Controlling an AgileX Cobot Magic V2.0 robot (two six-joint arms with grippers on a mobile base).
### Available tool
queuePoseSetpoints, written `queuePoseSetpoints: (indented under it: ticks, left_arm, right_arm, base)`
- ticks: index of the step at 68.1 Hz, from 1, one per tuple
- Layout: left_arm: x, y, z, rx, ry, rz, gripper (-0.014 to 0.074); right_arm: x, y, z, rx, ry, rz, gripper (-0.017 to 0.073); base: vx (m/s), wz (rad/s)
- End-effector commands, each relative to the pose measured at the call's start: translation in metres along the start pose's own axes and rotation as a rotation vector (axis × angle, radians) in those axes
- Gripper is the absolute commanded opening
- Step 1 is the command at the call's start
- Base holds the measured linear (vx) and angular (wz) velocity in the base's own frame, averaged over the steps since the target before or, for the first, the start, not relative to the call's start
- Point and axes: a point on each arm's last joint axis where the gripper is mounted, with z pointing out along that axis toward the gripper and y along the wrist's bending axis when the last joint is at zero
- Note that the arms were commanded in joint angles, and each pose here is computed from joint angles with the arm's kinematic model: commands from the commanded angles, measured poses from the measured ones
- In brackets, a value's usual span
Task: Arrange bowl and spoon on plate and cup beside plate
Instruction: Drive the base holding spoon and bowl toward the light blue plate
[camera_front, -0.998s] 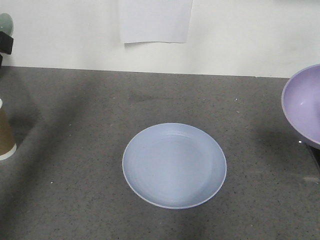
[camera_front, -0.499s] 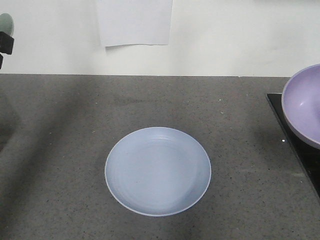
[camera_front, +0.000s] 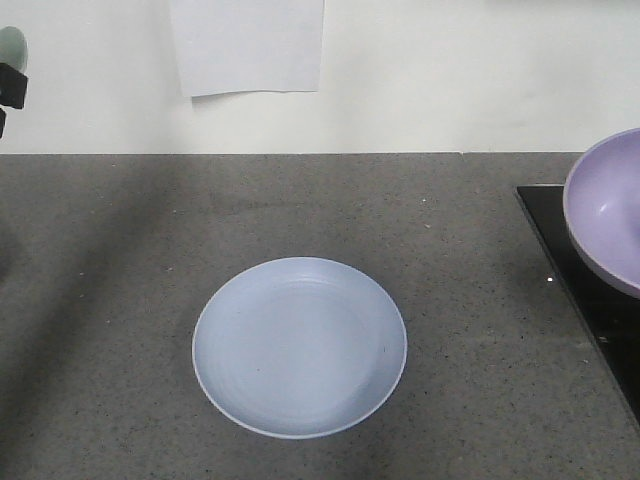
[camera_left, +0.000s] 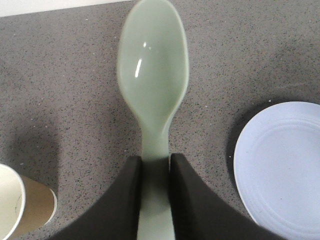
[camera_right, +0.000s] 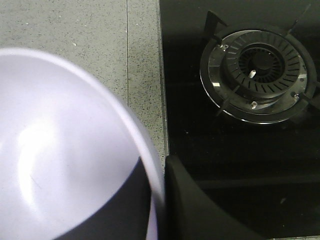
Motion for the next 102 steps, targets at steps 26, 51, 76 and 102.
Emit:
queuePoseSetpoints:
  ticks: [26,51,76,102]
  left_arm:
    - [-0.0029,-0.0005,-0.0166,0.011,-0.072,-0.009,-0.0006]
    - [-0.0029,-0.0005,-0.0166,0.011,-0.072,-0.009,-0.0006]
    - [-0.0029,-0.0005,-0.0166,0.011,-0.072,-0.009,-0.0006]
    - [-0.0029,-0.0005,-0.0166,0.011,-0.072,-0.009,-0.0006]
  right_arm:
    - [-0.0077,-0.0005,-0.0108,0.005,-0.092,-0.01,-0.0006]
    - [-0.0077,-0.0005,-0.0108,0.005,-0.092,-0.01,-0.0006]
    - [-0.0077,-0.0005,-0.0108,0.005,-0.092,-0.01,-0.0006]
    - [-0.0077,-0.0005,-0.0108,0.005,-0.092,-0.01,-0.0006]
  base:
    - [0.0,-0.01]
    - [0.0,0.0]
    - [0.0,0.0]
    - [0.0,0.0]
